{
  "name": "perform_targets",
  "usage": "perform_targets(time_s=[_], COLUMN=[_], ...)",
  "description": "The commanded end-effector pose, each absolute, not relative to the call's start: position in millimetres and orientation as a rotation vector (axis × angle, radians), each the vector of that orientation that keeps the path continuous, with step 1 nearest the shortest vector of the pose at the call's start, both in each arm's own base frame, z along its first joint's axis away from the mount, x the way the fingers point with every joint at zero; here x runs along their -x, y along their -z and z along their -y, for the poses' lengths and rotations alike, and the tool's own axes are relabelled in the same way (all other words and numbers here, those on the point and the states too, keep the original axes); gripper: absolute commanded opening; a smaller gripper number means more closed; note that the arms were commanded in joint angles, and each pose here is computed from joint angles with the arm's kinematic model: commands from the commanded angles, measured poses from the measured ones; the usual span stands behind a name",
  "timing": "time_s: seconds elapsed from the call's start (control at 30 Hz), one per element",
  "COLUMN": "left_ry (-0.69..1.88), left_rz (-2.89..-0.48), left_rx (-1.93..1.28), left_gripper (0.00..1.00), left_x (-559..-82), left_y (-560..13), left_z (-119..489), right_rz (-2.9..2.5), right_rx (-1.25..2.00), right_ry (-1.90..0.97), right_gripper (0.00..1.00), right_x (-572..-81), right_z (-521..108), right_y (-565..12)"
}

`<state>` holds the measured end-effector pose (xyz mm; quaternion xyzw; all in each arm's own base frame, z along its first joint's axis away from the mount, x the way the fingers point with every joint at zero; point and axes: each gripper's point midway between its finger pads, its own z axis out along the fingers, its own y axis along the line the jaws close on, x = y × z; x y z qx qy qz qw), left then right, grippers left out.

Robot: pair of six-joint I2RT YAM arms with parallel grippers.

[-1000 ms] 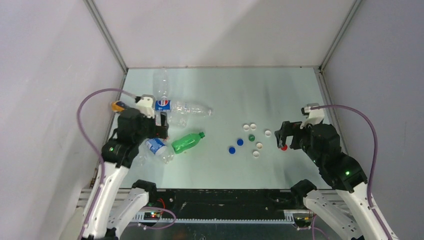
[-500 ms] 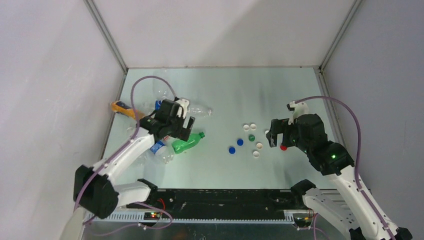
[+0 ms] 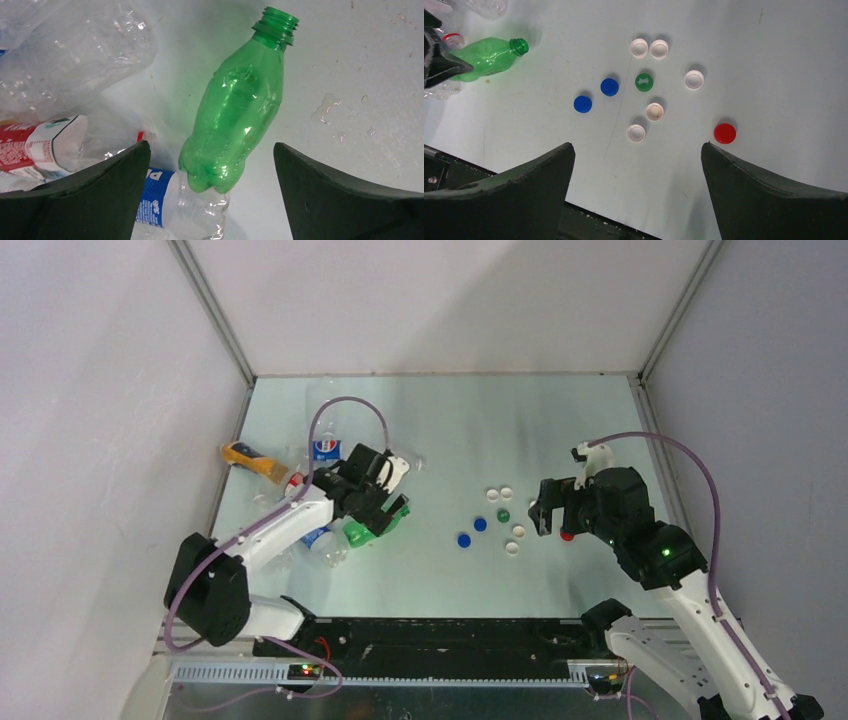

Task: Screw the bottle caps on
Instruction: Pick up the plastic bottle at the center of the board.

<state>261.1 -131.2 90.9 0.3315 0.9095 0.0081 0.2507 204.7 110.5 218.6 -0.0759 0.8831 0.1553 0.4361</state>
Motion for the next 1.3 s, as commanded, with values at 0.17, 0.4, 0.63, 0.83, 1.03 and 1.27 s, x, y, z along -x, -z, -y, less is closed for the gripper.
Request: perform_targets(time_s=[0.17,0.4,0.63,0.83,1.03,1.27], left_ry=[-0.11,-0.147,-0.163,-0.134,0.009,0.283], left_rz=[-2.491,-2.512,-2.54,-2.498,-2.372,-2.079], left_rx=[-1.068,-1.125,-1.187,-1.183,-1.072,-0.873], left_gripper=[0.98,0.93,0.83,0.68,0.58,0.48], left_x=[-260.5,-252.6,-245.1,-243.3,-246.1,-243.2], left_y=[-60.8,-42.6,-29.4,-38.1,-73.7,-148.4], left_z=[135.7,129.9,132.8,139.9,158.1,184.9], right_rz=[-2.187,-2.205,-2.212,-2.223,-2.135,-2.137], right_rx=[0.178,0.197,0.182,0.098,-0.029,0.016], right_ry=[-0.422,-0.448,-0.452,-0.44,-0.529,-0.513], right_gripper=[0.99,0.99,0.99,0.99,0.99,0.99], right_x=[-213.6,-214.8,-216.0,-220.7,-221.1,-225.1], right_z=[-118.3,-124.4,-124.5,-118.3,-117.3,-117.6], right_y=[-214.5,-209.9,-204.0,-202.3,-224.9,-215.5])
